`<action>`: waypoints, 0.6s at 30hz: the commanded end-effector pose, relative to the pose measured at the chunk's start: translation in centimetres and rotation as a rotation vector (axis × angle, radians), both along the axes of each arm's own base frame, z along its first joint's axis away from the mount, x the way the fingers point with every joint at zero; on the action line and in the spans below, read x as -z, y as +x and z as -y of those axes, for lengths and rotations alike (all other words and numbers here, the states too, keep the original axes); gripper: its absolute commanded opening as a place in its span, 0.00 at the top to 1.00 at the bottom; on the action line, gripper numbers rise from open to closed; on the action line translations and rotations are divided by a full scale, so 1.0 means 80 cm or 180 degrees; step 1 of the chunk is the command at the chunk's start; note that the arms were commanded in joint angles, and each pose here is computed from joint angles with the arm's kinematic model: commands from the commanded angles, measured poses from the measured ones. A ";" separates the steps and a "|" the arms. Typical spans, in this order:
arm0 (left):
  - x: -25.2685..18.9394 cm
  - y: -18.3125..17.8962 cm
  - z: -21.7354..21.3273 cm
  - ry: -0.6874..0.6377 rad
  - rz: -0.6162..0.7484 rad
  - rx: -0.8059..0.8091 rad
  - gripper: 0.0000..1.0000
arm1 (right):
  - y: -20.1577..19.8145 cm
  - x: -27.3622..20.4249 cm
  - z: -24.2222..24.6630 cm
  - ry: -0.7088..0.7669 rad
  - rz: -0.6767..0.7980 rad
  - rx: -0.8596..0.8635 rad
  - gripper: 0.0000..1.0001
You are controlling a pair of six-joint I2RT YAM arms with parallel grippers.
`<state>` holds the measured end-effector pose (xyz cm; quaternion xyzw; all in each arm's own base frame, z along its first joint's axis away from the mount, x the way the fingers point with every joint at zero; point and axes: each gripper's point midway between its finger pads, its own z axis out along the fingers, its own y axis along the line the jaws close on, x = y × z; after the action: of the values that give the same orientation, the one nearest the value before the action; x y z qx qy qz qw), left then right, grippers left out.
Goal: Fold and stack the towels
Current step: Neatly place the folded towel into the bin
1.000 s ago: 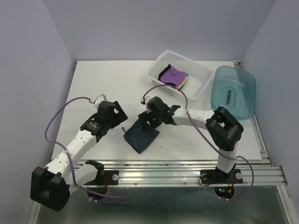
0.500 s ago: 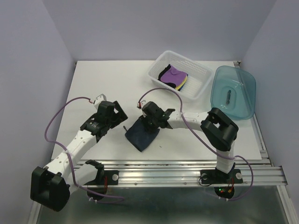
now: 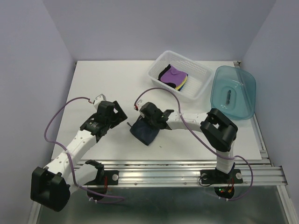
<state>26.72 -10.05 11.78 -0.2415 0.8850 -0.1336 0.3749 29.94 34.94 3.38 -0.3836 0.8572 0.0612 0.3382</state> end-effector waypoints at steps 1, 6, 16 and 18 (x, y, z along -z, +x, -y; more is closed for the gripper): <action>-0.022 0.010 -0.009 0.0019 0.0170 -0.0100 0.01 | 0.064 -0.094 -0.005 -0.0113 0.0916 -0.0166 0.99; -0.026 0.012 -0.017 0.0058 0.0200 -0.0178 0.01 | 0.102 -0.128 0.013 -0.0301 0.1210 -0.0244 0.99; -0.042 0.032 -0.030 0.0107 0.0245 -0.0300 0.01 | 0.198 -0.209 0.058 -0.0195 0.1598 -0.0125 0.99; -0.047 0.039 -0.032 0.0121 0.0269 -0.0322 0.01 | 0.216 -0.226 0.065 -0.0159 0.1651 -0.0130 0.99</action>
<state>28.15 -7.99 13.04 -0.2722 0.8718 -0.1116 0.3917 43.80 29.57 14.16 -0.4248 0.7763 -0.0628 0.4615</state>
